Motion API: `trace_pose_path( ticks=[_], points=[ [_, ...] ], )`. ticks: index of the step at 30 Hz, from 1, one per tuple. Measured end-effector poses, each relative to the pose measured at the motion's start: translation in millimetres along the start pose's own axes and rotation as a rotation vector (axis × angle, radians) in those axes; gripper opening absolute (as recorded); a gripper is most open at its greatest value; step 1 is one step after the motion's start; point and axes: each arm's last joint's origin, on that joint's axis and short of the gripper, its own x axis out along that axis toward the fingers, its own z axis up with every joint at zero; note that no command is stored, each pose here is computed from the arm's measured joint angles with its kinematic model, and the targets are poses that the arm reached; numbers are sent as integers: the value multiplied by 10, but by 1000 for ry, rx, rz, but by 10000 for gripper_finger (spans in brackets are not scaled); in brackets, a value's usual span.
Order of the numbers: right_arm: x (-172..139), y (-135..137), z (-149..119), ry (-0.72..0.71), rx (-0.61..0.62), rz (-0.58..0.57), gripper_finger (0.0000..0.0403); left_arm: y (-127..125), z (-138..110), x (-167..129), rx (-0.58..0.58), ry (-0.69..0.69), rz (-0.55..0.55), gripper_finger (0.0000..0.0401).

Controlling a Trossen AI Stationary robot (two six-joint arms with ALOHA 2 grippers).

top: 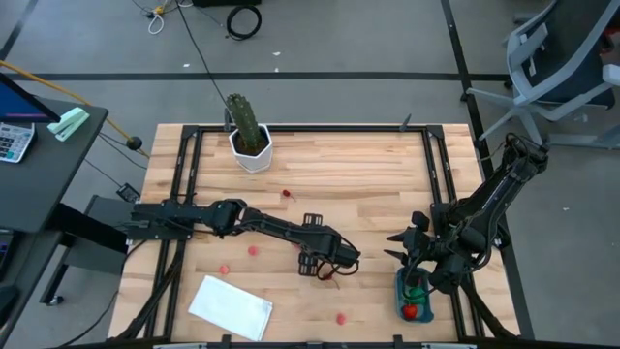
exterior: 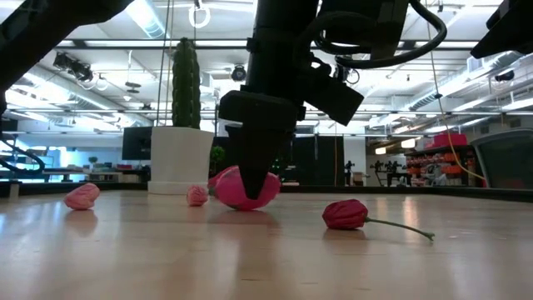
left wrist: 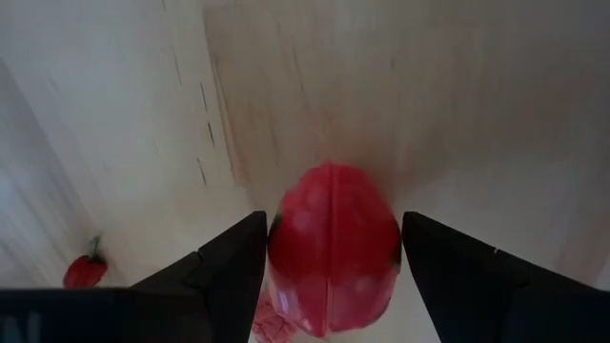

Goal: Pick and placing Produce into tupperware
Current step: Put the dragon fruit into the bin

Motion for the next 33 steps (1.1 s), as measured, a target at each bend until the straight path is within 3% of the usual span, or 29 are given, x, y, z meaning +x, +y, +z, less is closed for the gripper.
trace_pose_path(
  ticks=[13,26,33],
  points=[
    [0,1,-2,6,0,4,162,7,-12,2,-76,13,2,248],
    [0,1,-2,6,0,4,160,9,-49,1,-50,50,12,245],
    [0,2,-2,6,9,4,160,-46,-96,255,-20,99,26,236]
  ],
)
